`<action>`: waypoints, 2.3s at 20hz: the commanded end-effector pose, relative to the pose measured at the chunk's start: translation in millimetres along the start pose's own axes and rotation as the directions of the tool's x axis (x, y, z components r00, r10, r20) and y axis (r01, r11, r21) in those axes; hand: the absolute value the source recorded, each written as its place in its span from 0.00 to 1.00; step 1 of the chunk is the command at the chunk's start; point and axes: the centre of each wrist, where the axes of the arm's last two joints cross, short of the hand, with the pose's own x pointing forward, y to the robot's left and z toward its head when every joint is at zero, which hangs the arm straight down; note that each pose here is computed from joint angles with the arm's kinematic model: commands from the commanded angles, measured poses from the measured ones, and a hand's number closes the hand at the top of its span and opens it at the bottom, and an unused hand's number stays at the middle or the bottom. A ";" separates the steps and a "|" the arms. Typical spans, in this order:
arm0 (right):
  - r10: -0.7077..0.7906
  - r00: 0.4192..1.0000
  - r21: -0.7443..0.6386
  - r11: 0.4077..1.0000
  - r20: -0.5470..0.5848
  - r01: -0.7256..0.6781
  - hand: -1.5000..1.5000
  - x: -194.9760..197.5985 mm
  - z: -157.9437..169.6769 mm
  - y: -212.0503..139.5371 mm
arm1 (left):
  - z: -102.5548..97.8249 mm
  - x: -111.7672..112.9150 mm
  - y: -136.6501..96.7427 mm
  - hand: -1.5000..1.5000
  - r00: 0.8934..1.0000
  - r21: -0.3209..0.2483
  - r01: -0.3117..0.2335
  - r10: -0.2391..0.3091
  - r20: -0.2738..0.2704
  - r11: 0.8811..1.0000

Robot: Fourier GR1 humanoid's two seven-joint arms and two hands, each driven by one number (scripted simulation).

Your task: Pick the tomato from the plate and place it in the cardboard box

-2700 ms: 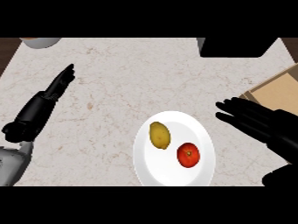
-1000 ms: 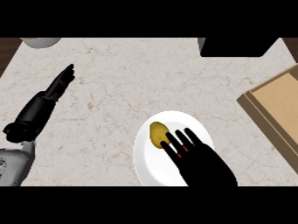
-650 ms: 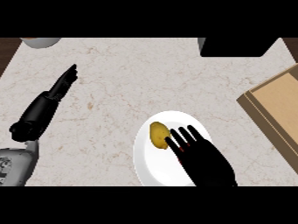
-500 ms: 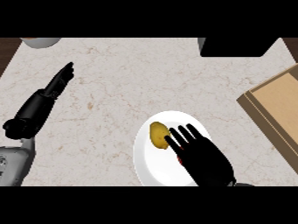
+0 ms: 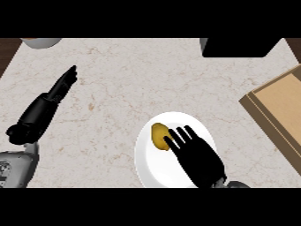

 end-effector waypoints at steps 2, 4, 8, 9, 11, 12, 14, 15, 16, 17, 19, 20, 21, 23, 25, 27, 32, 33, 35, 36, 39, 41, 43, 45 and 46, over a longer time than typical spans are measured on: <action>0.014 0.999 0.018 1.000 -0.043 -0.014 0.00 -17.7 -15.7 8.3 | 4.0 17.2 -9.4 0.50 1.000 0.000 -0.009 0.009 -0.001 1.000; 0.002 0.999 0.005 1.000 -0.044 -0.002 0.00 -24.8 -20.9 17.0 | 0.3 -5.6 6.8 0.50 1.000 0.002 0.017 -0.017 0.004 1.000; -0.022 1.000 0.019 1.000 -0.010 0.022 0.00 -43.0 -19.6 17.9 | 4.1 5.8 7.1 0.50 1.000 -0.011 0.011 -0.011 0.004 1.000; 0.004 1.000 0.041 0.999 0.004 -0.004 0.00 -24.3 -14.7 52.0 | 0.8 -4.4 9.3 0.50 1.000 0.017 0.007 -0.007 -0.010 1.000; 0.014 1.000 0.039 0.999 0.016 -0.015 1.00 -14.1 -18.7 16.2 | -11.8 3.7 10.1 0.50 1.000 0.009 -0.008 0.008 0.003 1.000; 0.040 0.997 0.010 0.999 0.066 -0.041 1.00 -44.0 -27.4 23.6 | 10.6 2.4 -11.5 0.50 1.000 -0.028 -0.020 0.020 0.001 0.999; 0.042 0.990 -0.030 0.999 0.133 -0.038 1.00 -7.7 -26.4 36.9 | 3.3 19.8 1.0 0.50 1.000 -0.009 0.014 -0.014 0.018 1.000; 0.073 0.986 -0.066 0.996 0.149 -0.064 1.00 -3.5 -27.4 54.4 | -6.2 -0.9 -12.8 0.50 1.000 -0.027 -0.019 0.018 -0.015 0.999; 0.062 0.989 -0.096 0.994 0.137 -0.049 1.00 -14.0 -38.9 46.1 | -4.8 11.2 1.6 0.50 1.000 0.002 0.004 -0.004 0.002 1.000; 0.084 0.987 -0.115 0.991 0.137 -0.069 1.00 -10.6 -37.0 30.7 | -9.2 5.1 1.0 0.50 1.000 -0.014 0.008 -0.008 0.012 1.000; 0.108 0.982 -0.150 0.985 0.156 -0.084 1.00 -27.8 -23.3 43.9 | -2.6 -0.3 5.3 0.50 1.000 -0.002 0.004 -0.004 0.007 1.000; 0.096 0.984 -0.163 0.984 0.151 -0.071 1.00 -25.6 -41.4 35.6 | -3.6 -0.7 -12.1 0.50 1.000 -0.018 0.016 -0.016 0.009 1.000; 0.114 0.979 -0.193 0.978 0.169 -0.080 1.00 -26.3 -33.7 33.9 | -7.2 0.4 -0.6 0.50 1.000 0.006 0.002 -0.002 -0.005 1.000; 0.119 0.979 -0.222 0.972 0.166 -0.081 1.00 -22.0 -26.3 32.1 | 7.1 7.9 1.9 0.50 1.000 -0.021 0.023 -0.023 0.012 1.000; 0.132 0.971 -0.302 0.951 0.199 -0.067 1.00 -29.6 -21.3 31.8 | 10.9 -3.5 13.8 0.50 1.000 0.001 0.005 -0.005 0.013 1.000; -0.040 0.995 -0.304 0.951 0.087 0.064 1.00 -49.4 -35.0 6.2 | 10.1 -2.0 -6.5 0.50 1.000 -0.004 -0.007 0.007 -0.003 1.000; -0.348 0.925 -0.415 0.871 -0.149 0.261 1.00 -90.4 -37.4 -12.0 | 8.0 1.9 3.2 0.50 1.000 0.001 0.005 -0.005 0.000 1.000; -0.329 0.932 -0.436 0.869 -0.152 0.236 1.00 -82.2 -46.3 -9.2 | -9.5 17.8 -4.0 0.50 1.000 -0.006 0.002 -0.002 0.006 1.000; -0.292 0.946 -0.500 0.845 -0.138 0.188 1.00 -85.4 -52.1 -55.1 | 4.3 -1.3 6.3 0.50 1.000 -0.002 -0.016 0.016 0.019 1.000; -0.267 0.952 -0.523 0.839 -0.151 0.152 1.00 -81.5 -43.5 -47.5 | -2.1 -6.7 -5.5 0.50 1.000 0.000 0.009 -0.009 0.001 1.000; -0.216 0.960 -0.562 0.823 -0.180 0.080 1.00 -97.1 3.7 -68.5 | 14.2 -0.4 -4.1 0.50 1.000 0.007 0.008 -0.008 -0.021 1.000; -0.272 0.944 -0.603 0.791 -0.188 0.108 1.00 -89.2 16.7 -84.2 | 8.2 2.8 -13.9 0.50 1.000 0.009 -0.003 0.003 0.000 1.000; -0.363 0.904 -0.679 0.724 -0.227 0.120 1.00 -102.5 19.3 -91.3 | -1.9 1.6 3.5 0.50 1.000 0.013 0.008 -0.007 -0.018 1.000; -0.478 0.837 -0.750 0.648 -0.266 0.131 1.00 -88.7 22.0 -115.6 | 2.6 1.9 2.7 0.50 1.000 0.013 0.023 -0.023 -0.004 1.000; -0.521 0.807 -0.784 0.608 -0.277 0.123 1.00 -106.9 34.3 -116.9 | 5.7 -2.3 -1.0 0.50 1.000 0.013 0.001 -0.001 -0.003 1.000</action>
